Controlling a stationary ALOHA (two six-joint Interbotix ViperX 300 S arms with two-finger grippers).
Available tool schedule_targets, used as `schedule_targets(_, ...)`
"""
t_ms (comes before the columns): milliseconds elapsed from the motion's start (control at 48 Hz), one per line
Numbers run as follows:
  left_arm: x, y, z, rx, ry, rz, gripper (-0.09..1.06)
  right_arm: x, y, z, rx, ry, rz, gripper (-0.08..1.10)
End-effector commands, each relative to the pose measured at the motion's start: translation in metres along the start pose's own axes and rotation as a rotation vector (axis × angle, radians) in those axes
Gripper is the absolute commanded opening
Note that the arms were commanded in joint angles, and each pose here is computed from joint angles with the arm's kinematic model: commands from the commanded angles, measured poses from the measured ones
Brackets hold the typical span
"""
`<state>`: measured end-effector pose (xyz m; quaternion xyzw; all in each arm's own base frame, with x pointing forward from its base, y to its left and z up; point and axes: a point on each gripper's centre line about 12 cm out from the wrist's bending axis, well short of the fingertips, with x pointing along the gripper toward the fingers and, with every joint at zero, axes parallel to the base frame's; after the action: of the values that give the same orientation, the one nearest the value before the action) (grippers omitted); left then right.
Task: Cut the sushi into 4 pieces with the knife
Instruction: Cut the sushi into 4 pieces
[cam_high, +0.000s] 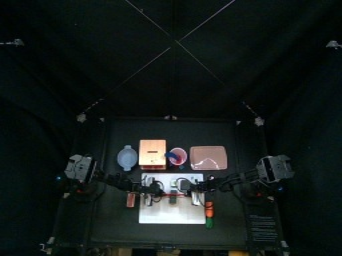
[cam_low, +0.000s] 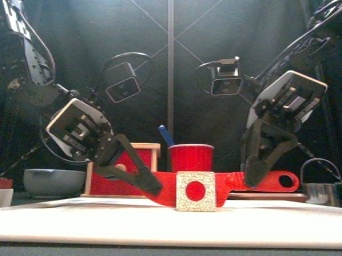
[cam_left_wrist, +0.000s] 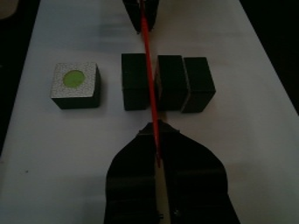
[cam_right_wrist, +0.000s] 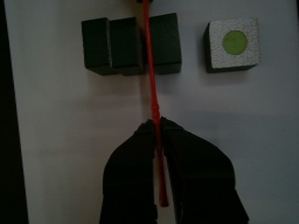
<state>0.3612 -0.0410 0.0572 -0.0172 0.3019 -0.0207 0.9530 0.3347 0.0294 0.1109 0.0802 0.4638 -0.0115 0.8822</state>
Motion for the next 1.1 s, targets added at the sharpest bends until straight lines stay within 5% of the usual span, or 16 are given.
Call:
schedule_targets(21, 0.002, 0.013, 0.002, 0.0, 0.005, 0.021, 0.3, -0.001, -0.014, 0.001, 0.021, 0.011, -0.028, 0.11)
schedule_targets(354, -0.001, 0.028, 0.013, 0.021, -0.026, 0.035, 0.3, -0.01, -0.022, 0.009, 0.023, -0.017, -0.042, 0.11)
schedule_targets(583, -0.006, 0.028, 0.019, 0.025, -0.027, 0.032, 0.3, -0.016, -0.018, 0.017, 0.019, -0.037, -0.034, 0.11)
schedule_targets(771, -0.02, 0.021, 0.041, 0.065, -0.065, 0.005, 0.3, -0.036, -0.006, 0.034, -0.003, -0.057, -0.017, 0.11)
schedule_targets(854, -0.028, 0.007, 0.05, 0.103, -0.082, -0.031, 0.3, -0.046, 0.002, 0.04, -0.013, -0.078, 0.0, 0.11)
schedule_targets(1104, -0.038, -0.018, 0.055, 0.138, -0.091, -0.089, 0.3, -0.059, 0.022, 0.038, -0.043, -0.104, 0.048, 0.11)
